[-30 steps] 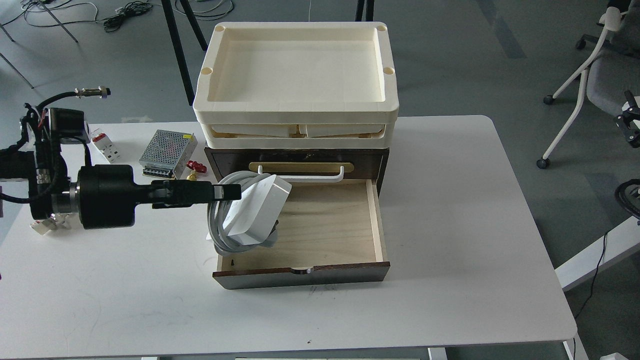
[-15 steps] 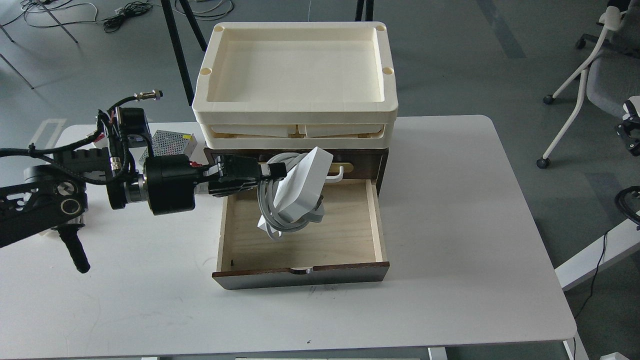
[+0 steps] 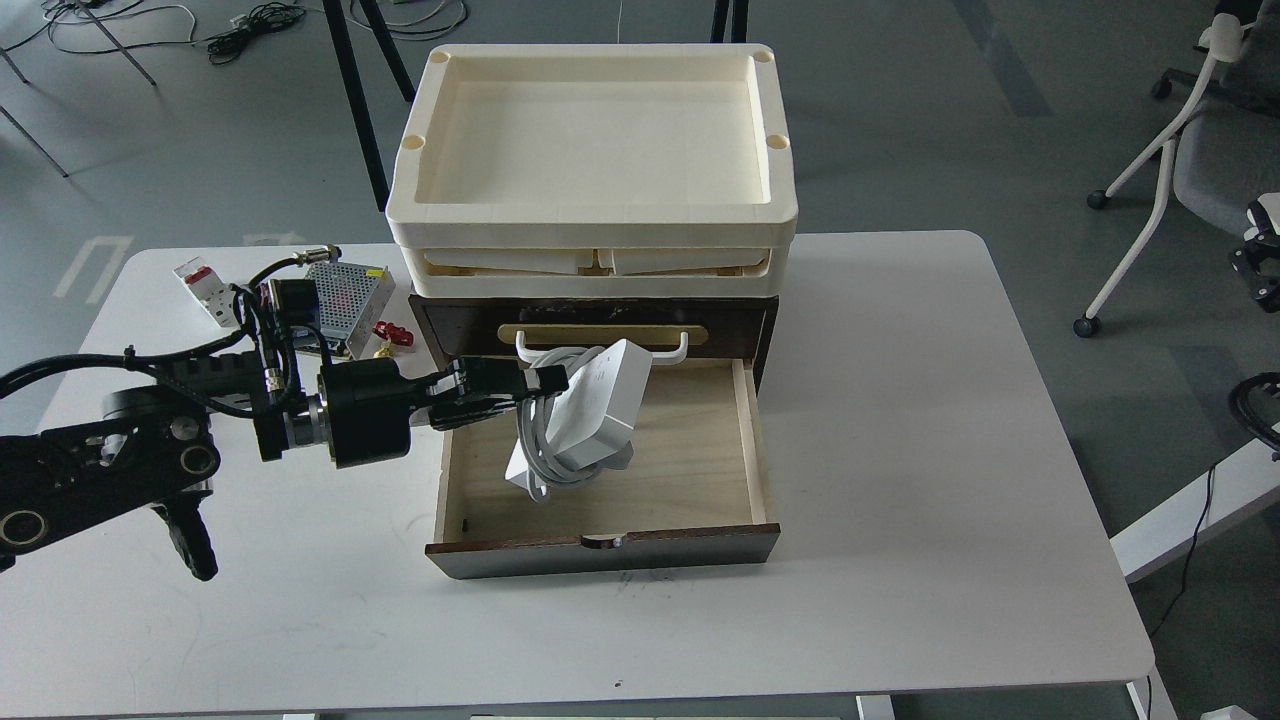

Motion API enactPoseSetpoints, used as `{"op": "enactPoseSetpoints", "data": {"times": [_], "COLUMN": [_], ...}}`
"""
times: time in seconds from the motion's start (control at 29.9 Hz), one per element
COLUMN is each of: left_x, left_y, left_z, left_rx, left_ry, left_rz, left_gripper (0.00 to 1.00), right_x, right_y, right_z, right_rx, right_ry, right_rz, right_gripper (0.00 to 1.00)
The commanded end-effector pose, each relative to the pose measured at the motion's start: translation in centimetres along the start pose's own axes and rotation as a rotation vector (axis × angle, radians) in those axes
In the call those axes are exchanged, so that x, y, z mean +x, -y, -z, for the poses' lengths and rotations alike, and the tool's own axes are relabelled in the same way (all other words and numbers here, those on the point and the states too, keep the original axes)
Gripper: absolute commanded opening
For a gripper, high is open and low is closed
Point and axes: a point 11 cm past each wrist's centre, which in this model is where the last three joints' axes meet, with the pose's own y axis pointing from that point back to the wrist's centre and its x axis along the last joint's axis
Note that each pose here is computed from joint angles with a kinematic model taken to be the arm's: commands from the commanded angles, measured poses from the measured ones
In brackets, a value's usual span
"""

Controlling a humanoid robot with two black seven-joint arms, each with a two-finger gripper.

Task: Put charging cable into cabinet
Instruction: 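Lower the power strip into the drawer and open the left gripper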

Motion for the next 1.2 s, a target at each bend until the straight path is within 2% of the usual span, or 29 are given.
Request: {"op": "enactPoseSetpoints", "data": {"times": [0.0, 0.33, 0.84, 1.17], "left_x": [-0.1, -1.7, -3.0, -1.4], "left_y": [0.3, 0.8, 2.8, 2.0], "left_z": [0.9, 3.3, 3.1, 4.1], "left_rx": [0.018, 0.098, 0.072, 0.124], "left_ry": [-0.006, 0.093, 0.161, 0.223], "left_rz": [-0.001, 0.025, 0.013, -0.015], "left_gripper": [0.00, 0.01, 0.01, 0.01], "right_x": [0.0, 0.2, 1.0, 1.2], "right_y": [0.0, -0.2, -0.8, -1.0], "right_z": [0.0, -0.2, -0.6, -0.8], "right_rx": [0.000, -0.005, -0.014, -0.020], "right_ry": [0.001, 0.001, -0.003, -0.004], "right_rz": [-0.001, -0.005, -0.022, -0.026], "right_gripper": [1.00, 1.00, 1.00, 1.00]}}
